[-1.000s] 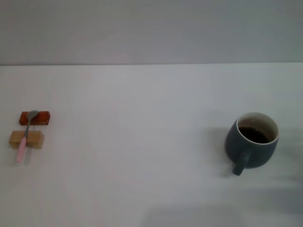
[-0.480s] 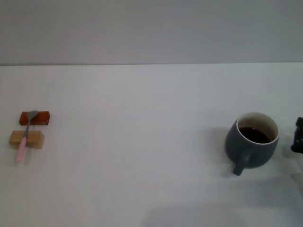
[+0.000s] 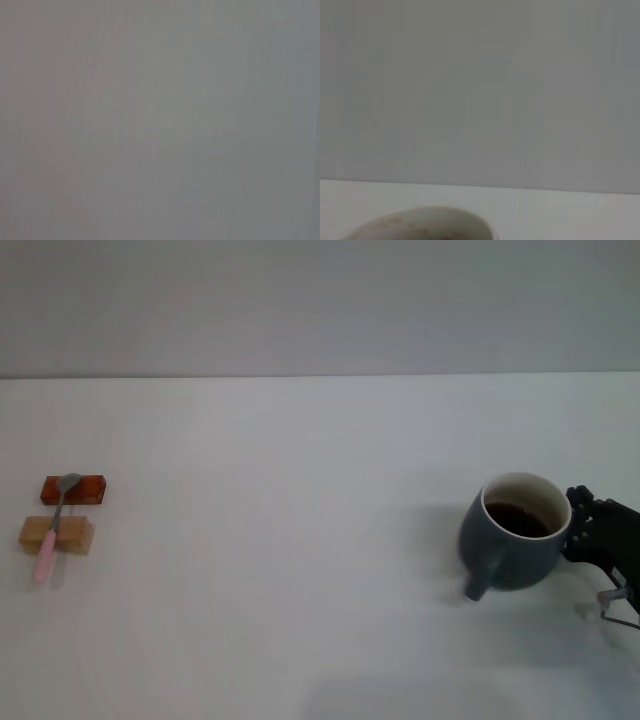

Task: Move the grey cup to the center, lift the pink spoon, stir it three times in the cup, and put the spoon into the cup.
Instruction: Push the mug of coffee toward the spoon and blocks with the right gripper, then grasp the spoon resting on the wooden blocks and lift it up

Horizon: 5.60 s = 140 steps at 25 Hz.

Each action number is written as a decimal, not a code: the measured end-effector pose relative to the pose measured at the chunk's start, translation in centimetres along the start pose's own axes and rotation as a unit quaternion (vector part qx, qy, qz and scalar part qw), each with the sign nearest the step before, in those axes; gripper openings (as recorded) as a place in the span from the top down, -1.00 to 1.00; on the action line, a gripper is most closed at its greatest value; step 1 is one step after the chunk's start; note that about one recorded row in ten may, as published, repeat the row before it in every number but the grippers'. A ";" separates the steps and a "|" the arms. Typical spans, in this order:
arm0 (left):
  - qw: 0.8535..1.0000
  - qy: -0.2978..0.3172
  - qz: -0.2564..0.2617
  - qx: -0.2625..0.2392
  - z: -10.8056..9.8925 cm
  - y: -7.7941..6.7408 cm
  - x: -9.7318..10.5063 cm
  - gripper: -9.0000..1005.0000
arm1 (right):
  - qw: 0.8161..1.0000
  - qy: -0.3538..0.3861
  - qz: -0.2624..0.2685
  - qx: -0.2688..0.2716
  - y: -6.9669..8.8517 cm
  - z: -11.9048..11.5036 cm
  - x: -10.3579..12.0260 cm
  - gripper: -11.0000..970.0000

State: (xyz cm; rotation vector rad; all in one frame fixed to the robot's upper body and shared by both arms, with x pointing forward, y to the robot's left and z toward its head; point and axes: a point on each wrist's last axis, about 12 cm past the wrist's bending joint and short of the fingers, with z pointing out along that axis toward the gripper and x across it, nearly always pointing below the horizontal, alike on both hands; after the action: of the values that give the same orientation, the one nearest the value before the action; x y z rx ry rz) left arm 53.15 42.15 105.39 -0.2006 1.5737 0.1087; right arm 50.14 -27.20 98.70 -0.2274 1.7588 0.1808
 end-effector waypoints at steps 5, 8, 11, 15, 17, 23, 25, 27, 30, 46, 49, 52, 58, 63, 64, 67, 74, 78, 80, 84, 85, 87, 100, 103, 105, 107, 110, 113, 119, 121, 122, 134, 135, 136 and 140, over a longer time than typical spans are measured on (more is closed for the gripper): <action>1.000 -0.001 0.000 0.001 0.1 -0.1 -0.1 -0.71 | 1.000 0.004 -0.007 -0.018 0.6 0.7 -0.3 0.87; 1.000 -0.001 0.000 0.001 0.1 -0.1 -0.1 -0.71 | 0.999 0.013 -0.012 -0.036 1.2 1.2 -0.4 0.87; 1.000 -0.001 0.000 0.001 0.1 -0.1 -0.1 -0.71 | 0.998 0.017 -0.009 -0.058 1.8 1.7 -0.6 0.87; 1.000 -0.001 -0.001 0.002 0.2 -0.2 -0.1 -0.71 | 0.996 0.017 -0.010 -0.082 2.4 2.3 -1.1 0.87; 1.000 -0.001 -0.002 0.003 0.2 -0.3 0.0 -0.71 | 0.996 0.016 -0.012 -0.092 2.6 2.6 -1.3 0.87; 1.000 -0.003 -0.004 0.006 0.1 -0.4 0.0 -0.71 | 0.993 0.014 -0.011 -0.117 3.3 3.3 -1.9 0.88; 1.000 -0.003 -0.004 0.006 0.1 -0.4 0.0 -0.71 | 0.993 0.014 -0.013 -0.120 3.3 3.4 -2.0 0.87; 1.000 -0.004 -0.005 0.009 0.1 -0.6 0.0 -0.71 | 0.992 0.015 -0.014 -0.121 3.4 3.6 -2.1 0.87; 1.000 -0.006 -0.005 0.012 0.1 -0.7 0.0 -0.71 | 0.992 0.019 -0.017 -0.123 3.5 3.9 -2.2 0.87; 1.000 -0.013 -0.012 0.022 0.2 -1.0 -0.1 -0.71 | 0.988 0.046 -0.019 -0.145 6.4 6.5 -3.5 0.88; 1.000 -0.013 -0.012 0.024 0.3 -1.2 -0.1 -0.71 | 0.988 0.049 -0.015 -0.144 6.6 6.7 -3.7 0.88; 0.999 -0.012 -0.015 0.027 0.2 -1.4 0.0 -0.71 | 0.988 0.049 -0.014 -0.147 7.0 7.0 -4.0 0.88; 0.999 -0.021 -0.019 0.039 0.2 -1.7 -0.1 -0.71 | 0.986 0.046 -0.002 -0.158 8.1 7.8 -4.8 0.88; 0.998 -0.023 -0.029 0.043 0.0 -1.7 -0.1 -0.71 | 0.984 0.049 -0.007 -0.170 9.1 8.4 -5.5 0.88; 0.998 -0.023 -0.030 0.043 -0.1 -1.6 -0.1 -0.71 | 0.983 0.050 -0.008 -0.175 9.6 8.7 -5.7 0.88; 0.998 -0.019 -0.037 0.042 -0.3 -1.6 0.1 -0.71 | 0.983 0.052 -0.008 -0.179 9.9 8.8 -5.9 0.88; 0.998 -0.013 -0.049 0.042 -0.6 -1.8 0.7 -0.71 | 0.980 0.054 -0.009 -0.192 11.0 9.4 -6.7 0.88; 0.998 -0.009 -0.052 0.041 -0.8 -1.8 0.9 -0.71 | 0.977 0.054 -0.008 -0.206 11.9 9.5 -7.0 0.88; 0.998 -0.008 -0.053 0.040 -0.8 -1.8 1.0 -0.71 | 0.975 0.056 -0.009 -0.216 12.4 9.5 -7.1 0.88; 0.998 -0.007 -0.053 0.040 -0.9 -1.8 1.0 -0.71 | 0.971 0.058 -0.015 -0.232 13.5 9.6 -7.3 0.88; 0.998 -0.007 -0.053 0.040 -0.9 -1.8 1.0 -0.71 | 0.970 0.058 -0.017 -0.236 13.7 9.5 -7.4 0.87; 0.998 -0.007 -0.054 0.039 -0.9 -1.8 1.0 -0.71 | 0.969 0.058 -0.016 -0.239 14.0 9.5 -7.4 0.87; 0.995 -0.020 -0.089 0.051 -1.6 -1.9 1.1 -0.71 | 0.982 0.040 -0.026 -0.181 9.9 10.1 -7.1 0.87; 0.993 -0.037 -0.090 0.063 -2.3 -2.0 1.0 -0.71 | 0.987 0.018 -0.060 -0.146 7.5 10.2 -7.2 0.87; 0.993 -0.042 -0.090 0.069 -2.6 -2.1 1.0 -0.71 | 0.990 0.004 -0.086 -0.113 5.8 10.4 -7.4 0.87; 0.992 -0.045 -0.091 0.074 -2.8 -2.2 1.0 -0.71 | 0.992 -0.007 -0.101 -0.080 4.3 10.6 -7.8 0.87; 0.991 -0.049 -0.093 0.079 -2.9 -2.3 0.9 -0.71 | 0.993 -0.016 -0.111 -0.038 2.2 10.8 -8.5 0.87; 0.991 -0.059 -0.096 0.071 -2.7 -2.0 0.5 -0.71 | 0.993 -0.018 -0.117 -0.013 0.7 10.9 -8.9 0.87; 0.987 -0.082 -0.133 0.024 -2.3 1.4 -1.7 -0.71 | 0.995 -0.021 -0.093 0.025 -0.9 10.8 -9.2 0.87; 0.977 -0.103 -0.184 0.021 -2.5 3.4 -3.5 -0.71 | 0.996 -0.022 -0.083 0.035 -1.2 10.7 -9.2 0.87; 0.977 -0.103 -0.184 0.021 -2.5 3.4 -3.5 -0.71 | 0.996 -0.023 -0.078 0.039 -1.3 10.6 -9.1 0.87; 0.914 -0.053 -0.253 0.312 -2.2 3.2 -10.9 -0.70 | 0.996 -0.030 -0.063 0.057 -1.8 10.7 -9.4 0.87; 0.912 -0.041 -0.191 0.360 -2.5 1.9 -11.9 -0.70 | 0.996 -0.031 -0.064 0.056 -1.8 10.7 -9.5 0.87; 0.913 -0.037 -0.171 0.369 -2.6 1.5 -12.1 -0.69 | 0.996 -0.032 -0.064 0.056 -1.8 10.8 -9.6 0.87; 0.915 -0.024 -0.037 0.402 -3.3 -1.0 -13.0 -0.68 | 0.996 -0.033 -0.064 0.054 -1.7 10.9 -9.7 0.87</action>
State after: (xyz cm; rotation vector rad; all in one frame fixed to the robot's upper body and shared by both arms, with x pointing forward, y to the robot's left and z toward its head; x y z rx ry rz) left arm 50.12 41.29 118.44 0.3896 1.4413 -0.5868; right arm 62.73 -25.63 106.08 -0.2508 1.6763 0.0007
